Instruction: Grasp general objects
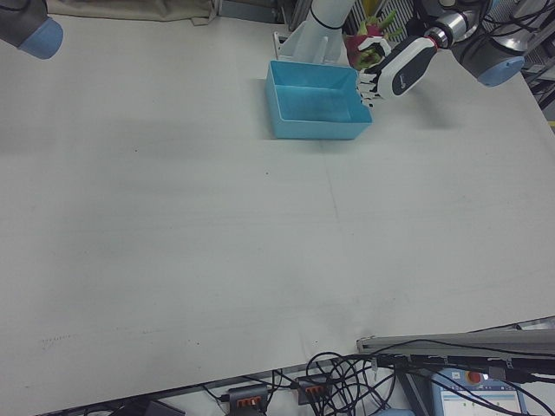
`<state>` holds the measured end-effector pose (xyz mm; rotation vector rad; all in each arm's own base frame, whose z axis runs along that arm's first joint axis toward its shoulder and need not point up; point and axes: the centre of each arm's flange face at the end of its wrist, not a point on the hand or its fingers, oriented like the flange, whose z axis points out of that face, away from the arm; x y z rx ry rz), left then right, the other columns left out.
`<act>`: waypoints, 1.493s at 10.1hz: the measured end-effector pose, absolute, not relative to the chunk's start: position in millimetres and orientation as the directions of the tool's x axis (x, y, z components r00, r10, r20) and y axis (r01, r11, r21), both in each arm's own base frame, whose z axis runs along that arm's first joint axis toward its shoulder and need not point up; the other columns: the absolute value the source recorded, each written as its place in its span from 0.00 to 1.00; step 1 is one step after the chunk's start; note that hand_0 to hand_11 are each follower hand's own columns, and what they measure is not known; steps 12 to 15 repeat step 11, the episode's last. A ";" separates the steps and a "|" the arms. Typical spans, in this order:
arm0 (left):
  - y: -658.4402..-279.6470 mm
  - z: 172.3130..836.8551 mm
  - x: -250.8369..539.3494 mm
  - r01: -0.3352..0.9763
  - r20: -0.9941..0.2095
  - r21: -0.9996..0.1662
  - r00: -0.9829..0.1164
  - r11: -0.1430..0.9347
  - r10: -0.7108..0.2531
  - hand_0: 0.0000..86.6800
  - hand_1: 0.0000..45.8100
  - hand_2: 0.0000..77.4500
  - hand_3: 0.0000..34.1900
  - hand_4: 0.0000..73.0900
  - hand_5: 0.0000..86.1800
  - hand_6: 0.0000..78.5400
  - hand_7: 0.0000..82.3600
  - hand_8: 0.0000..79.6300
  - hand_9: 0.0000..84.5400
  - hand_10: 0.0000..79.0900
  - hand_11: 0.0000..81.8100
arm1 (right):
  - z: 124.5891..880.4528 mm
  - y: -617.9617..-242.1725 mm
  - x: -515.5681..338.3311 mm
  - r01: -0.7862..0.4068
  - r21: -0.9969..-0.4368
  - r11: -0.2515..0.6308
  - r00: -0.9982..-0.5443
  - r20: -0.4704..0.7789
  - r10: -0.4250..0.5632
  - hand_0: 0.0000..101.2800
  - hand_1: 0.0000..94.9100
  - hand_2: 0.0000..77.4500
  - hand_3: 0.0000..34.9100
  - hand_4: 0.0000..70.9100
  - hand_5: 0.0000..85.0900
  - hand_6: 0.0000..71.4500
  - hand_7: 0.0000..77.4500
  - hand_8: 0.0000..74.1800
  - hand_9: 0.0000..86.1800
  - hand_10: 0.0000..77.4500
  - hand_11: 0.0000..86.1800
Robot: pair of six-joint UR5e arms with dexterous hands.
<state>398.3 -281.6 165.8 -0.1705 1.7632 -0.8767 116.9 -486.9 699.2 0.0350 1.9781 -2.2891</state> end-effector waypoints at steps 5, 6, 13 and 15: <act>-276.5 160.8 408.5 0.294 -0.770 -0.629 -0.369 0.720 -0.521 0.53 0.10 0.73 0.00 0.30 0.00 0.38 0.23 0.05 0.08 0.18 0.46 | 699.2 -486.9 116.9 0.103 -0.985 -0.141 -0.993 -0.093 -0.073 0.00 0.06 0.02 0.00 0.00 0.87 0.00 0.00 0.00 0.01 0.00 0.01; -276.7 161.2 409.7 0.295 -0.770 -0.628 -0.367 0.720 -0.521 0.53 0.06 0.61 0.00 0.12 0.00 0.19 0.20 0.05 0.01 0.19 0.30 | 699.2 -486.9 116.9 0.103 -0.985 -0.141 -0.993 -0.093 -0.073 0.00 0.06 0.02 0.00 0.00 0.87 0.00 0.00 0.00 0.01 0.00 0.01; -284.6 162.8 407.8 0.313 -0.772 -0.627 -0.369 0.713 -0.517 0.53 0.05 0.02 0.00 0.09 0.02 0.01 0.24 0.02 0.01 0.18 0.33 | 699.1 -487.0 116.9 0.103 -0.985 -0.141 -0.993 -0.093 -0.072 0.00 0.06 0.02 0.00 0.00 0.87 0.00 0.00 0.00 0.01 0.00 0.01; -284.6 162.8 407.8 0.313 -0.772 -0.627 -0.369 0.713 -0.517 0.53 0.05 0.02 0.00 0.09 0.02 0.01 0.24 0.02 0.01 0.18 0.33 | 699.1 -487.0 116.9 0.103 -0.985 -0.141 -0.993 -0.093 -0.072 0.00 0.06 0.02 0.00 0.00 0.87 0.00 0.00 0.00 0.01 0.00 0.01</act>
